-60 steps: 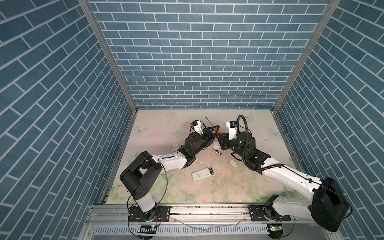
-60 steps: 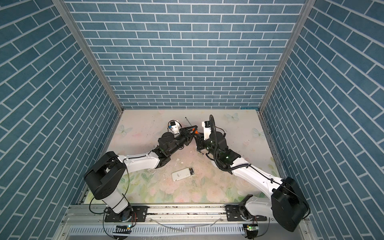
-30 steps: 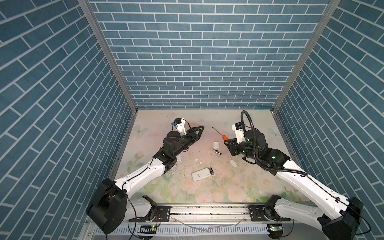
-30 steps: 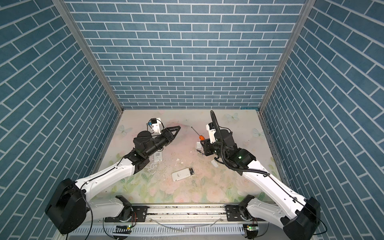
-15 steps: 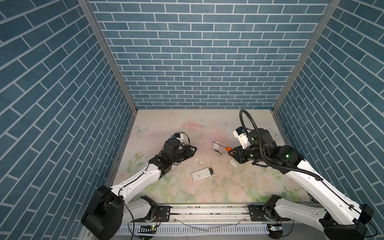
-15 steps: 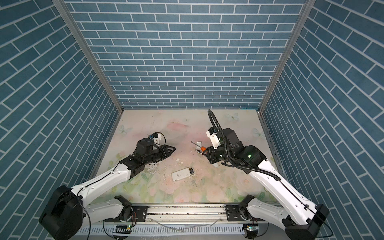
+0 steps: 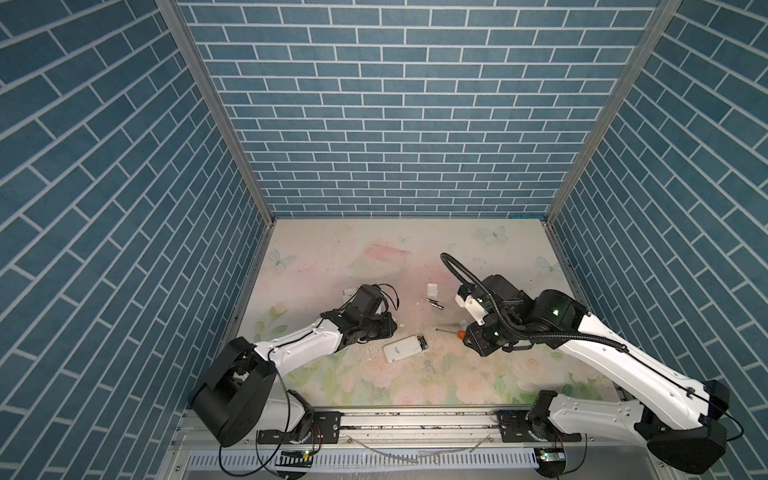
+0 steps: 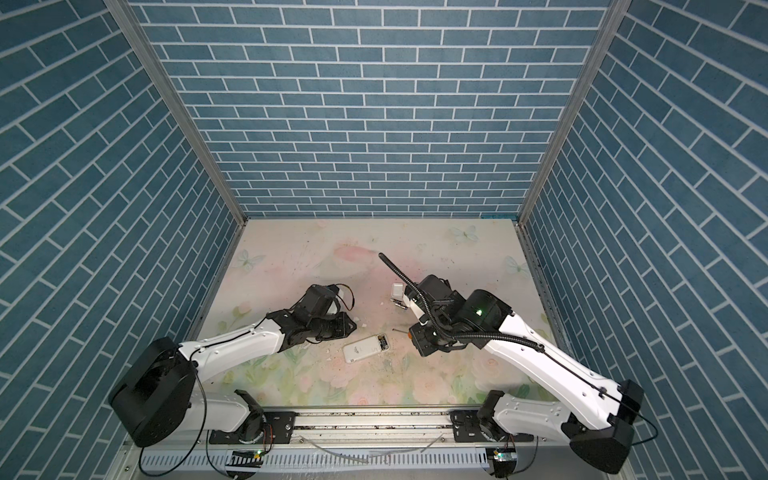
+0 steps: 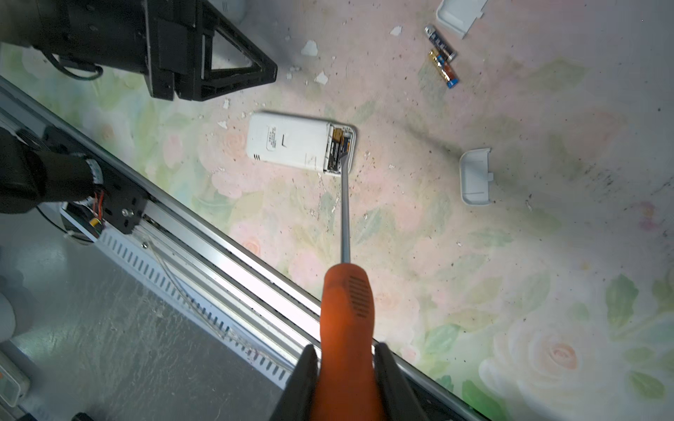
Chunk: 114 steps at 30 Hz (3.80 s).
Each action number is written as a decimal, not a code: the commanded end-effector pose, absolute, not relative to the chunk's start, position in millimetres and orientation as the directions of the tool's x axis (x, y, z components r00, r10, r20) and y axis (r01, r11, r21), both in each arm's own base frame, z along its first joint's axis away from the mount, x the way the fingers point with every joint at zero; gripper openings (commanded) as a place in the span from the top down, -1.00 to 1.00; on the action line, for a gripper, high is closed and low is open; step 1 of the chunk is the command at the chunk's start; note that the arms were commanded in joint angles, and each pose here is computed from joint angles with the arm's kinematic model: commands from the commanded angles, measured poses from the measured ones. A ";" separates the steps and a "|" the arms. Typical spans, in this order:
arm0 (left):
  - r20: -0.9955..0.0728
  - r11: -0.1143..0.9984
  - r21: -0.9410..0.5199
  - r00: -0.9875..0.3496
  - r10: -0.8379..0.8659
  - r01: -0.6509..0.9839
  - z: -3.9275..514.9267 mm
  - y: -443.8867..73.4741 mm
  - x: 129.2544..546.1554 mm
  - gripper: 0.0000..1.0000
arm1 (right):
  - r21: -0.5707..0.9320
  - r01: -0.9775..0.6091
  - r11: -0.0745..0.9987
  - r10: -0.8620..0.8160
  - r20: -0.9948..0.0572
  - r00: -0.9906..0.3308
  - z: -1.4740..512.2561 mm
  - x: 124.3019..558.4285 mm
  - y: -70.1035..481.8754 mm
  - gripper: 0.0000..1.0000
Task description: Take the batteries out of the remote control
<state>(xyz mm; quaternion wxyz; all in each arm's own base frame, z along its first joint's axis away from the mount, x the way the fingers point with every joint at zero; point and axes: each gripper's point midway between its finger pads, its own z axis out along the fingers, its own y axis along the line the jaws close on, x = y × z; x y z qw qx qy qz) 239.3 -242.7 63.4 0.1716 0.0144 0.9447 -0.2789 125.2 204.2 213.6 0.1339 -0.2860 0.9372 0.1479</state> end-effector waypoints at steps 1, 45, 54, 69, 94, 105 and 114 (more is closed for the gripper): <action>-0.353 0.889 -0.425 -0.935 0.013 0.173 56.0 -236.5 232.9 0.49 | 0.155 -0.545 0.824 -0.491 -0.284 -0.823 218.1 115.2 188.3 1.00; -0.337 0.904 -0.377 -0.939 0.069 0.202 30.2 -237.9 197.1 0.36 | 0.182 -0.559 0.809 -0.486 -0.328 -0.810 215.5 118.8 207.6 1.00; -0.387 0.869 -0.329 -0.892 0.233 0.370 52.8 -238.5 191.5 -0.21 | 0.175 -0.572 0.801 -0.504 -0.319 -0.803 214.2 118.7 208.2 1.00; -0.363 0.795 -0.066 -0.757 0.544 0.603 25.1 -246.7 171.4 -0.32 | 0.177 -0.612 0.771 -0.549 -0.303 -0.779 218.1 122.9 225.0 1.00; -0.375 0.735 0.003 -0.681 0.629 0.678 11.5 -250.3 177.1 0.06 | 0.049 -0.679 0.733 -0.648 -0.253 -0.718 182.3 134.6 215.9 1.00; -0.379 0.726 -0.016 -0.676 0.632 0.687 8.4 -242.2 167.7 0.23 | 0.029 -0.706 0.708 -0.687 -0.207 -0.697 159.5 152.0 220.8 1.00; -0.379 0.721 -0.024 -0.673 0.635 0.693 8.4 -243.9 166.4 0.25 | 0.093 -0.702 0.706 -0.673 -0.223 -0.705 147.2 156.4 233.9 1.00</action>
